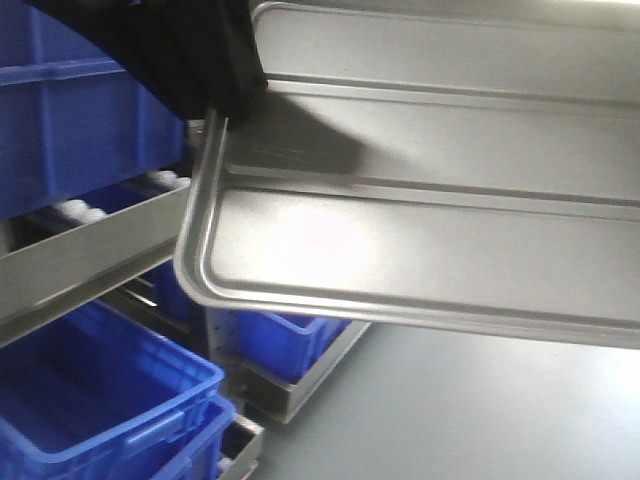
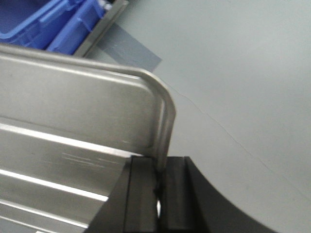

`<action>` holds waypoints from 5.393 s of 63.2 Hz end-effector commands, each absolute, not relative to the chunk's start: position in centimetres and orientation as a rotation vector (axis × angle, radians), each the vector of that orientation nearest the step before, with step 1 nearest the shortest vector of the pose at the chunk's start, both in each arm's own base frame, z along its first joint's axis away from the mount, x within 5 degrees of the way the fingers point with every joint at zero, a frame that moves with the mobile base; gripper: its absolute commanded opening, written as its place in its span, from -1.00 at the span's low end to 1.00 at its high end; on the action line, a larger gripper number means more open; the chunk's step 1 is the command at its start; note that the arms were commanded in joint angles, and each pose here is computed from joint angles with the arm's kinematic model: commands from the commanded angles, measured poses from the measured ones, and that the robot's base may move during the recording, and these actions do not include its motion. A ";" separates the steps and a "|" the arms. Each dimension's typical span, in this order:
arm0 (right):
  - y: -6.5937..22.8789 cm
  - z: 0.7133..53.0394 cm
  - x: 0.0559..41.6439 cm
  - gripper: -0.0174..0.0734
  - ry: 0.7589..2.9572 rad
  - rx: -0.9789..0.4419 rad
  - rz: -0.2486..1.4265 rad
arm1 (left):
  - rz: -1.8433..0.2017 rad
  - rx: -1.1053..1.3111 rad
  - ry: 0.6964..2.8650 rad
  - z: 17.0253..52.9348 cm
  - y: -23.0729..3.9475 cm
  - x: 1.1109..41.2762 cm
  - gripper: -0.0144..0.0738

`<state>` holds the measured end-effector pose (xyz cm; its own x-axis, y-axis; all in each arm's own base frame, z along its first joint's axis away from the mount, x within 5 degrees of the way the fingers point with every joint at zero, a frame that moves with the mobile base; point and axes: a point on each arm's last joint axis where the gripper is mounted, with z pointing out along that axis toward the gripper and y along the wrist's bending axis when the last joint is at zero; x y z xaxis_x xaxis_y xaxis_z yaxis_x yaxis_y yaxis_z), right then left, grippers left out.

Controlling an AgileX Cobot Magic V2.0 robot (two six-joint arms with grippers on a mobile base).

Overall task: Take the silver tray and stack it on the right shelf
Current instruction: 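Carry the tray with both grippers while the base drives to another shelf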

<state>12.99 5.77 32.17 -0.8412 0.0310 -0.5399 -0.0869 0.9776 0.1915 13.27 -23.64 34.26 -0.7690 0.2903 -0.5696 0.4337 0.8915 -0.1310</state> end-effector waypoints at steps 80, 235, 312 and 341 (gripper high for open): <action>5.4 33.4 13.3 -0.49 2.468 -0.071 0.238 | -0.326 0.537 2.443 35.8 -22.9 13.2 -0.88; 5.4 33.3 13.4 -0.49 2.476 -0.071 0.234 | -0.325 0.536 2.449 35.7 -23.0 13.1 -0.88; 5.4 33.3 13.4 -0.49 2.475 -0.071 0.235 | -0.317 0.538 2.446 35.7 -23.0 13.2 -0.88; 5.4 33.3 13.4 -0.49 2.475 -0.071 0.235 | -0.317 0.538 2.446 35.7 -23.0 13.2 -0.88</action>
<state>12.89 5.70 32.08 -0.8442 0.0288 -0.5352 -0.0853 0.9786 0.1873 13.25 -23.78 34.10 -0.7709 0.2942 -0.5650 0.4349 0.8912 -0.1293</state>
